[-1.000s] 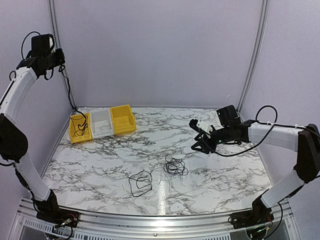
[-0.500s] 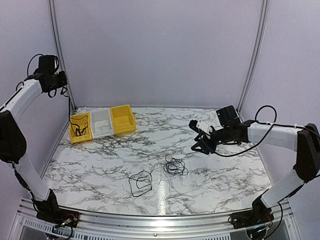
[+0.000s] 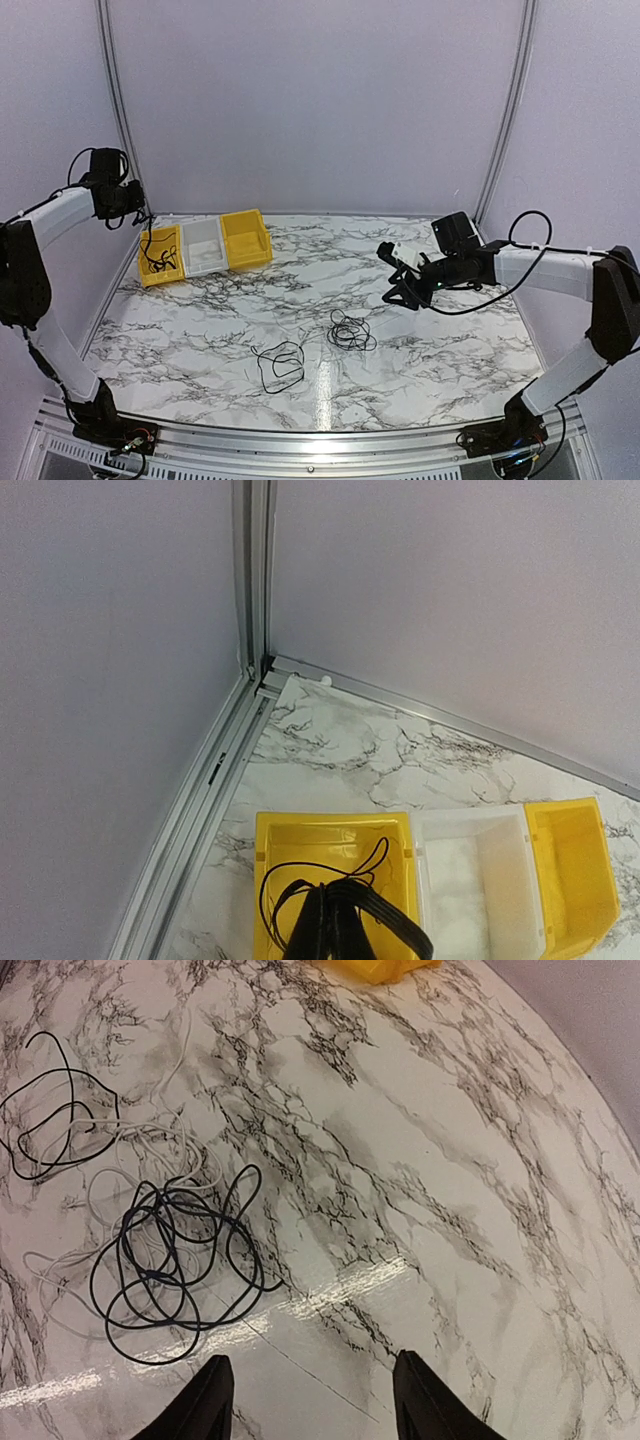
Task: Untangle the cables
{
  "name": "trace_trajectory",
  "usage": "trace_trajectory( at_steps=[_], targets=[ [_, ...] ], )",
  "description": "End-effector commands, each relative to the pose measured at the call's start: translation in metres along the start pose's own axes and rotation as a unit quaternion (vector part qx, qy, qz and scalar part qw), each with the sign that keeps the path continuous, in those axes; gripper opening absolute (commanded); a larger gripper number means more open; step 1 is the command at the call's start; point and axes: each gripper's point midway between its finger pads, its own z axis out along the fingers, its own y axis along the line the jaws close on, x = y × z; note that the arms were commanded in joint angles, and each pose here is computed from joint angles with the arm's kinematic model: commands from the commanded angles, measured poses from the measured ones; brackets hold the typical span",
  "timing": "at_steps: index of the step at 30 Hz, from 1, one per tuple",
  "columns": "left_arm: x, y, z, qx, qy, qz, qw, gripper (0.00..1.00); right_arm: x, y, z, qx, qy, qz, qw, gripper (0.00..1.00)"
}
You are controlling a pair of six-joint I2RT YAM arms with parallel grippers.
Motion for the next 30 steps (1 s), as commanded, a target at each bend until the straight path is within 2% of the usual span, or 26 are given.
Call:
trace_trajectory(
  at_steps=[1,8,17,24,30],
  targets=[
    [0.009,-0.009,-0.005,0.028,-0.009,-0.021,0.999,0.00,0.004,-0.003,0.003,-0.003,0.008,-0.001,1.000,0.55],
    [0.058,-0.011,0.025,0.030,0.047,-0.026,0.998,0.00,0.010,-0.001,0.007,-0.012,0.019,0.001,1.000,0.55],
    [0.102,-0.023,0.059,0.035,0.095,-0.021,0.995,0.00,0.015,-0.001,0.012,-0.016,0.029,0.004,0.999,0.55],
    [0.102,-0.019,0.085,0.012,0.097,-0.004,0.995,0.00,0.017,-0.002,0.013,-0.016,0.034,0.003,0.999,0.55],
    [0.097,-0.012,0.093,-0.014,0.091,0.011,0.996,0.00,0.019,-0.001,0.014,-0.018,0.037,0.005,0.999,0.55]
  ],
)
